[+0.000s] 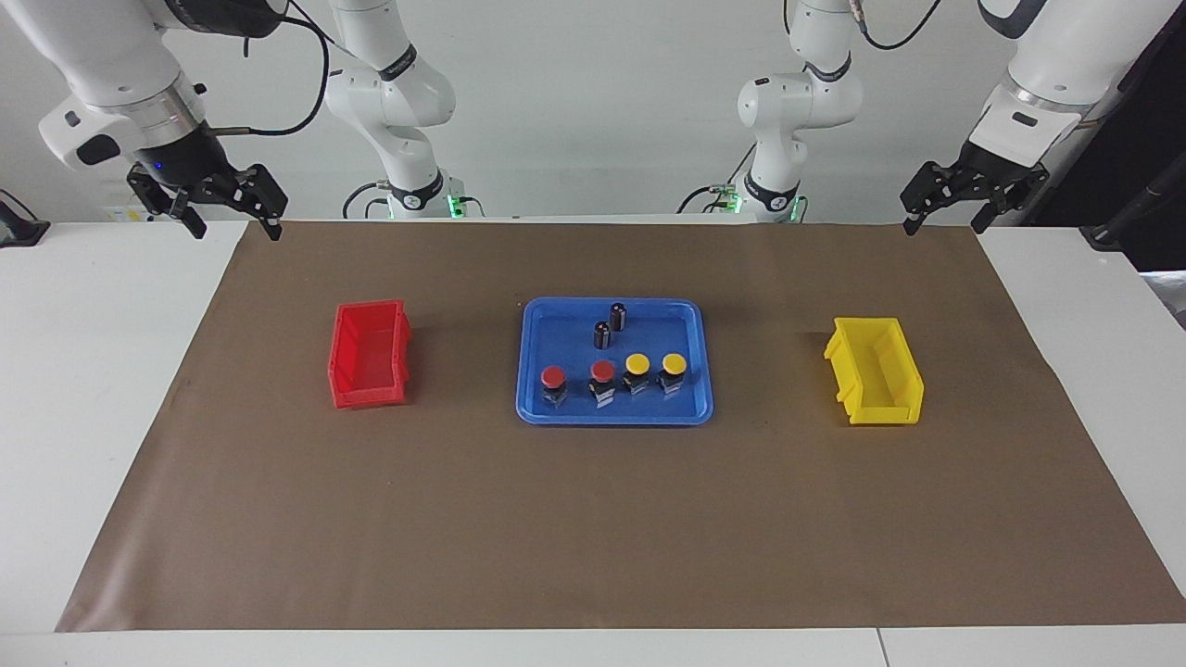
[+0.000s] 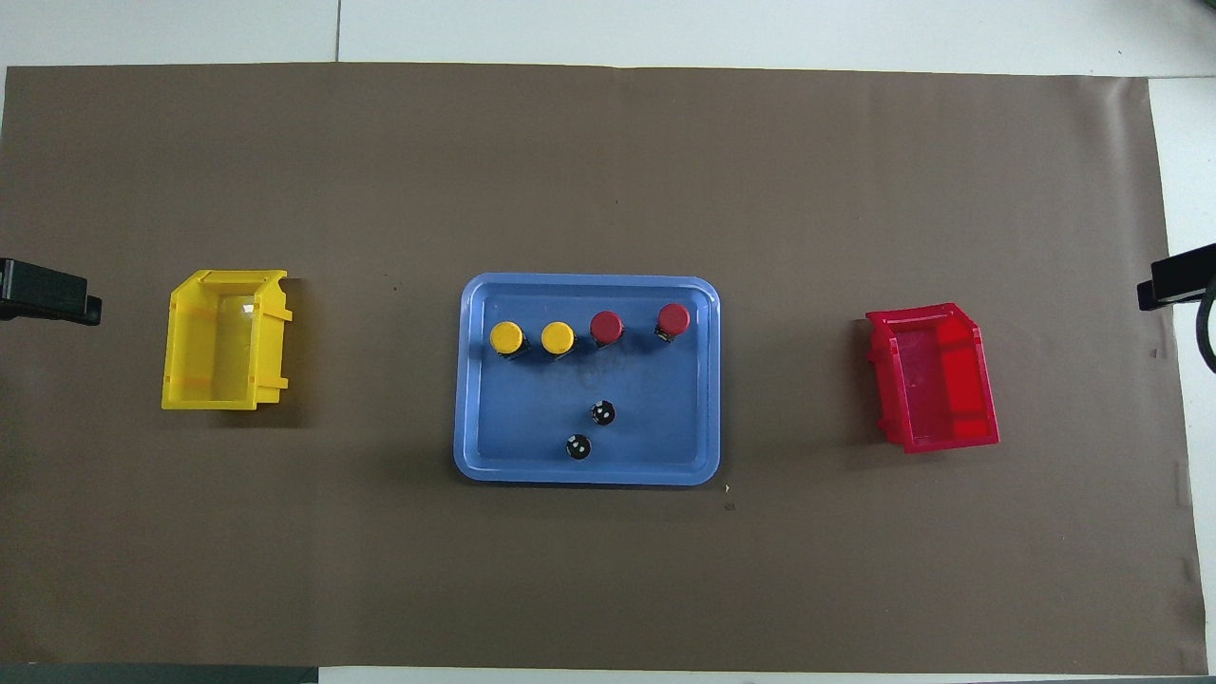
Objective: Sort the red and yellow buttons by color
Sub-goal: 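Reach the right gripper toward the red button farthest along the tray row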
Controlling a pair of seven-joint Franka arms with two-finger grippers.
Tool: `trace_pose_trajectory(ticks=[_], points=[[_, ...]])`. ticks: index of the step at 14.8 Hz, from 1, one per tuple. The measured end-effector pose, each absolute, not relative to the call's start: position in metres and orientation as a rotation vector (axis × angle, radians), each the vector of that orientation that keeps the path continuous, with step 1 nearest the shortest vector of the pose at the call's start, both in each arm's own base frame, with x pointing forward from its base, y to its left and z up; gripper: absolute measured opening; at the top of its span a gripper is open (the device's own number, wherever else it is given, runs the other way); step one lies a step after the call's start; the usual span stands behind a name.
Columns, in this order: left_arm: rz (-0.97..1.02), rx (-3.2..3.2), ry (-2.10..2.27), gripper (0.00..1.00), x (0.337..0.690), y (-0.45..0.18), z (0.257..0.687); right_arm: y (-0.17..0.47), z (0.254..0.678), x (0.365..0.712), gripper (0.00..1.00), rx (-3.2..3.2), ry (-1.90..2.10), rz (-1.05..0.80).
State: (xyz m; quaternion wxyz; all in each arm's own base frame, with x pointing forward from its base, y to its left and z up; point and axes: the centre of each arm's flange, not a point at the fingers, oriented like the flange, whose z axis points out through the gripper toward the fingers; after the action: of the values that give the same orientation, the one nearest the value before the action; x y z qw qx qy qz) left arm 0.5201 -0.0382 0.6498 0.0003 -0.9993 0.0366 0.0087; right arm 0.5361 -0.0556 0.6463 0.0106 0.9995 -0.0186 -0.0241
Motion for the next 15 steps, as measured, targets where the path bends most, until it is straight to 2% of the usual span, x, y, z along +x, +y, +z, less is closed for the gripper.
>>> trace_pose_trajectory(ticks=[15], points=[[0.027, -3.139, 0.115, 1.0, 0.52, -0.038, 0.65, -0.044, 0.647, 0.539, 1.0, 3.162, -0.035, -0.051]])
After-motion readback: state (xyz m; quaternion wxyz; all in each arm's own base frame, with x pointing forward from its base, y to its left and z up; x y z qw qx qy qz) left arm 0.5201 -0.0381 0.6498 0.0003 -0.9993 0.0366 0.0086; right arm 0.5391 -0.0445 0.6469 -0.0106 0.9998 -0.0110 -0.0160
